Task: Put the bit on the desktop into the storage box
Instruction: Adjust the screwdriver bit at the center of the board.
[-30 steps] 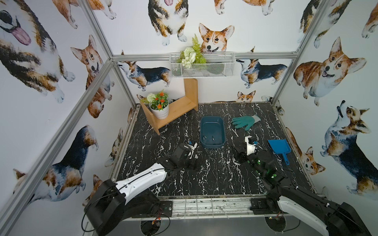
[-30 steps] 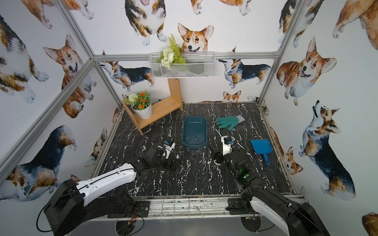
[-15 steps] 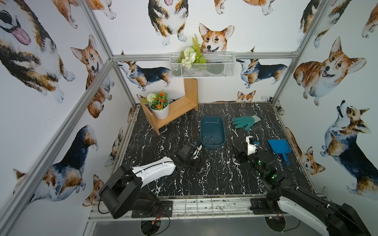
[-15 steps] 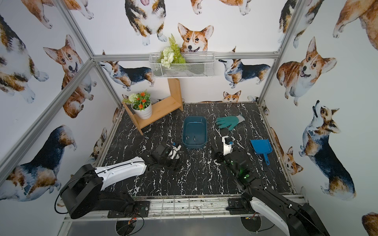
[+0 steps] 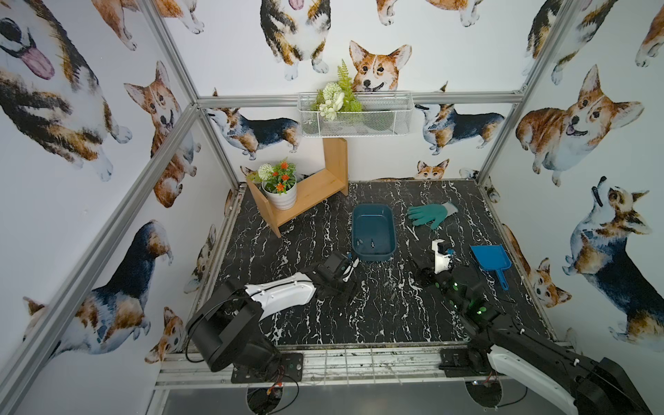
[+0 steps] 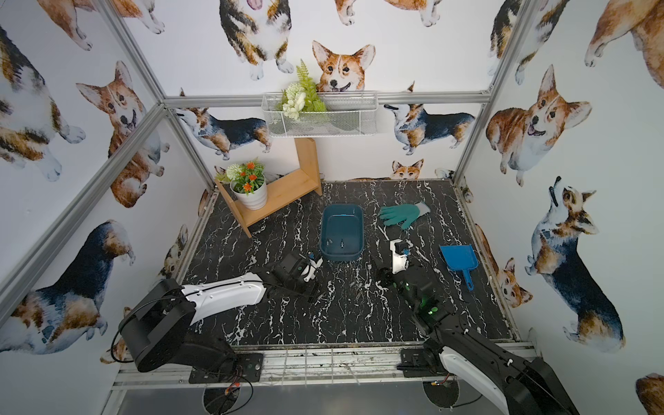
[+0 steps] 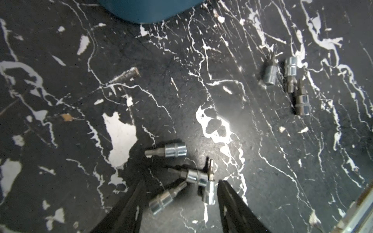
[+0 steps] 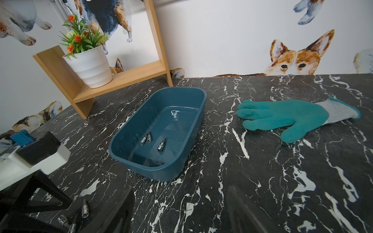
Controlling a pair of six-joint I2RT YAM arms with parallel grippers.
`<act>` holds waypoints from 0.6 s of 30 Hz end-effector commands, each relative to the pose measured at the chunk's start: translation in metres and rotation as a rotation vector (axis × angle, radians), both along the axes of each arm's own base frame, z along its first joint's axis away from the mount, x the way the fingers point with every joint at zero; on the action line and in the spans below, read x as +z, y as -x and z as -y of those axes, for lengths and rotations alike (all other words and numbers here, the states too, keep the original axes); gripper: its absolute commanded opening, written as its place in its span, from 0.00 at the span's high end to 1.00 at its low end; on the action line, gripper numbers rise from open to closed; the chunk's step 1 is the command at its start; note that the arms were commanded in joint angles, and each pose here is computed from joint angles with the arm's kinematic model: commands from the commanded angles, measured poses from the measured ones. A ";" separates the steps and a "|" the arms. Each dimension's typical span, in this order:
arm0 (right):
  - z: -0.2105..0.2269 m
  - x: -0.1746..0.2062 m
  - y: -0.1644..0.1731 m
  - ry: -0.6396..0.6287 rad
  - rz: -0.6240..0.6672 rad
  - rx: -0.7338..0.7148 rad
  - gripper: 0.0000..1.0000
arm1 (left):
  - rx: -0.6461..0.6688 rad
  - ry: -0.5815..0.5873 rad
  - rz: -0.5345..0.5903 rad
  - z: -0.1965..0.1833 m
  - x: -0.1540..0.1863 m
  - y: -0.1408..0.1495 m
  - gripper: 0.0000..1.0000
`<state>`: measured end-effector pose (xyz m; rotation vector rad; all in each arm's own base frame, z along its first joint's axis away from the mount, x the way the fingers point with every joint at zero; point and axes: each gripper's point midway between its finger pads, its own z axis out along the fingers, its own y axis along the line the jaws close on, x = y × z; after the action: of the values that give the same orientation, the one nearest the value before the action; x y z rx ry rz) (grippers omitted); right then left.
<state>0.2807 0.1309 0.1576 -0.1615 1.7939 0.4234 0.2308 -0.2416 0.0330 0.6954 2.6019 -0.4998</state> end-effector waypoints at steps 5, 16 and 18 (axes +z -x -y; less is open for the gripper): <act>0.001 0.011 -0.002 -0.018 0.042 -0.014 0.22 | -0.004 -0.026 -0.012 -0.003 -0.004 0.005 0.40; 0.002 0.011 -0.002 -0.020 0.043 -0.014 0.22 | 0.013 -0.048 -0.030 -0.009 -0.013 0.012 0.45; 0.002 0.011 -0.002 -0.020 0.042 -0.016 0.22 | 0.019 -0.053 -0.031 -0.010 -0.014 0.013 0.46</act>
<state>0.2806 0.1301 0.1583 -0.1584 1.7904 0.4214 0.2192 -0.2349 0.0213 0.6990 2.6465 -0.4629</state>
